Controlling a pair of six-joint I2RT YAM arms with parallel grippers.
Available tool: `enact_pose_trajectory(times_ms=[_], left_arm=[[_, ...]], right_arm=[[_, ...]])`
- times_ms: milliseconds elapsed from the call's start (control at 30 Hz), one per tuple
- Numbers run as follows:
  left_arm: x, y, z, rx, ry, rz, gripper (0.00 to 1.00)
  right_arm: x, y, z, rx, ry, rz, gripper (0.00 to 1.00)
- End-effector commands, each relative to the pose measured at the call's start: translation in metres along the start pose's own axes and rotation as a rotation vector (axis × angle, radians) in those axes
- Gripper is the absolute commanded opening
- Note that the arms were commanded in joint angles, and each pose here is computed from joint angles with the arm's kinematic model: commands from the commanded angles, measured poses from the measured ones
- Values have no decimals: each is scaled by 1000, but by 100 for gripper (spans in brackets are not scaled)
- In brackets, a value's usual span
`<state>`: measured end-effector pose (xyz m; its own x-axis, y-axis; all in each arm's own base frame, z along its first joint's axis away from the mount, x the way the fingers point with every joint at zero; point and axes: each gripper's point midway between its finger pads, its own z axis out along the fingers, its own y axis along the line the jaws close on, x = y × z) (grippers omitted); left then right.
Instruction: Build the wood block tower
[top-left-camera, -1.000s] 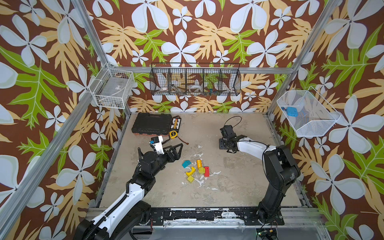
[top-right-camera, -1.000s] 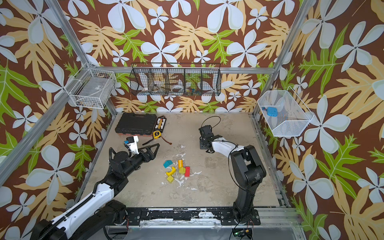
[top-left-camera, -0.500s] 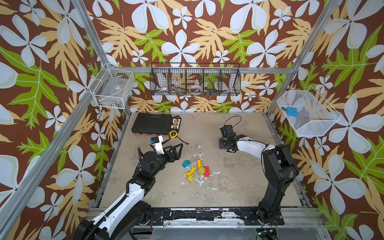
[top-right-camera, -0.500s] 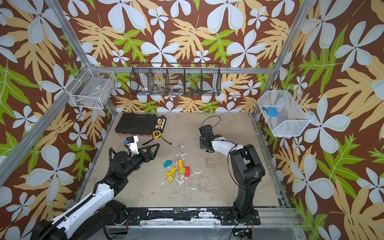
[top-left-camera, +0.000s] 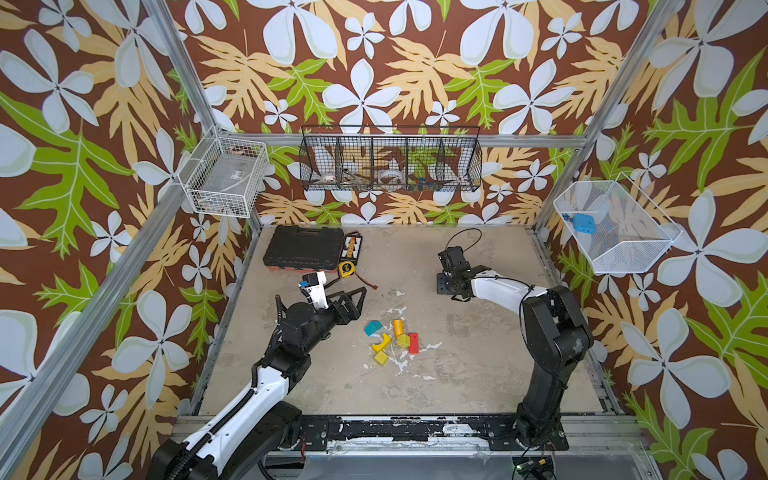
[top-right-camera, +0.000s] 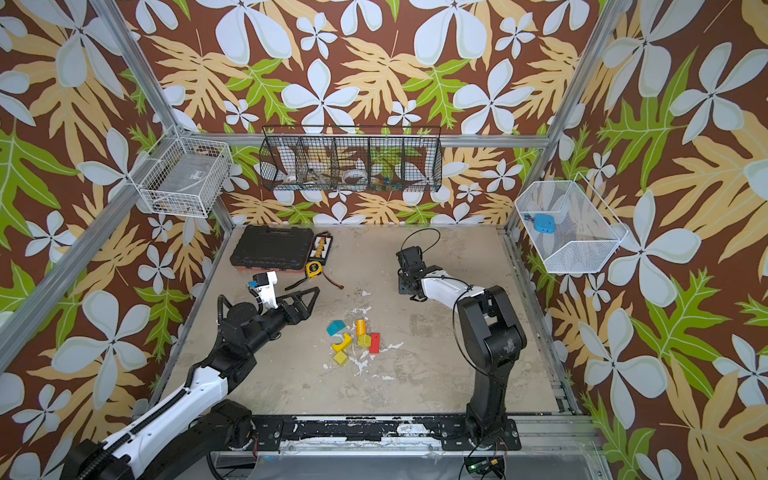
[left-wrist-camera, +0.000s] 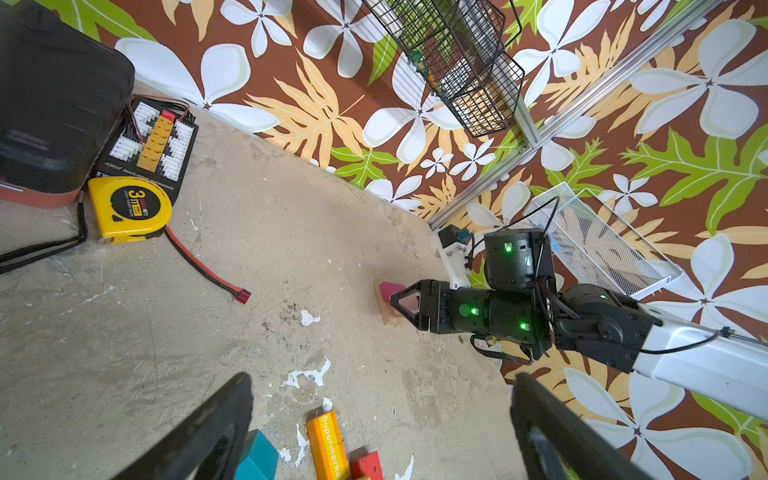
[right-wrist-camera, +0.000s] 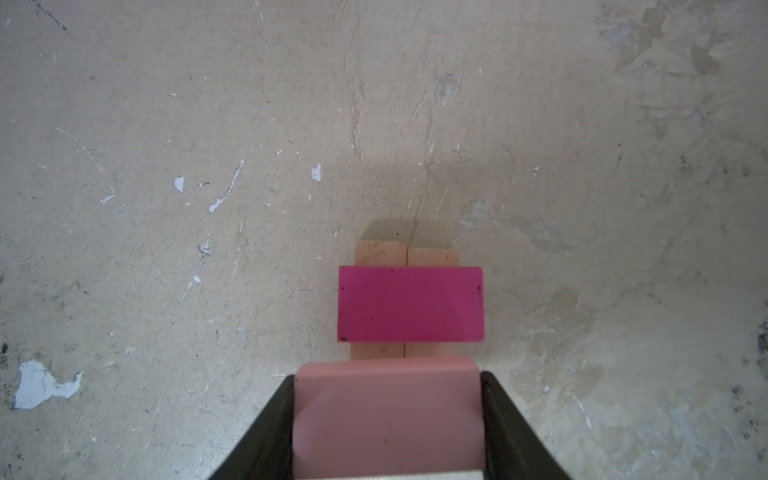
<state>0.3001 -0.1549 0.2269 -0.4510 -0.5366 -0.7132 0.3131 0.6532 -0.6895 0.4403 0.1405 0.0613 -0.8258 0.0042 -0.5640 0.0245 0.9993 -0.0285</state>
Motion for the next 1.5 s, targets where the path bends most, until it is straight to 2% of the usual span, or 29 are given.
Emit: enact_pose_trajectory(times_ms=[0,1233,1467], left_arm=[[-4,-2,1,2,-9,16,98],[-1,0,3,0,1,12,98],[-1,0,3,1,2,12,98]], right_arm=[[1,-3,1,21,0,0,43],[10,-9,21,27,52,7,50],[12,-9,22,25,56,9,56]])
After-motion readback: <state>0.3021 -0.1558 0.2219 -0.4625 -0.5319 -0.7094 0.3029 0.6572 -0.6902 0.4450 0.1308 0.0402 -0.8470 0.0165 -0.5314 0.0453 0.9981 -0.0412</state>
